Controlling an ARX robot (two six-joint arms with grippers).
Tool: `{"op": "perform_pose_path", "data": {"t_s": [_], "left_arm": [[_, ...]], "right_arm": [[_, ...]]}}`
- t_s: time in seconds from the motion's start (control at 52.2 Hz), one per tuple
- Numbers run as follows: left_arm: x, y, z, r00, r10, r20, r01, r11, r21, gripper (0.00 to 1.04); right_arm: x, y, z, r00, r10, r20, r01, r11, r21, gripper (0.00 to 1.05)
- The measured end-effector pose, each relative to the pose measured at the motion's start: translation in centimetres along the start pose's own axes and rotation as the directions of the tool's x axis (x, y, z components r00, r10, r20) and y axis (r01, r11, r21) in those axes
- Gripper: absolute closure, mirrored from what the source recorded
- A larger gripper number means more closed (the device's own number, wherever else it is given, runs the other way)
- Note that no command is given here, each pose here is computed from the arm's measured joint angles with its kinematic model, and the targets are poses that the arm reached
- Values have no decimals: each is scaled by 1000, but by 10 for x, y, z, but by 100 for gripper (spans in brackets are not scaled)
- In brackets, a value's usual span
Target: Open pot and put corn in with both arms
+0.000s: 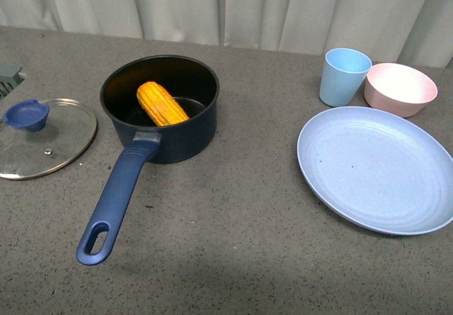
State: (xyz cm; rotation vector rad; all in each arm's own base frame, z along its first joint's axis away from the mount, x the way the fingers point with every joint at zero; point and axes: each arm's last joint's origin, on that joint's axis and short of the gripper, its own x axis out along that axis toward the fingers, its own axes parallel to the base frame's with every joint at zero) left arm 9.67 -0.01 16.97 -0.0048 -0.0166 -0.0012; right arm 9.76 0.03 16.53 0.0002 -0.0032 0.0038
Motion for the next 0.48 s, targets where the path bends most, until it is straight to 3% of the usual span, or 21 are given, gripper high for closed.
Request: {"op": "perform_pose_path", "data": {"t_s": [0.478], "left_arm": [[0, 0, 0, 1000, 0, 0, 0, 1000, 0, 7]], "right_arm": [[0, 0, 0, 1000, 0, 0, 0, 1000, 0, 9]]}}
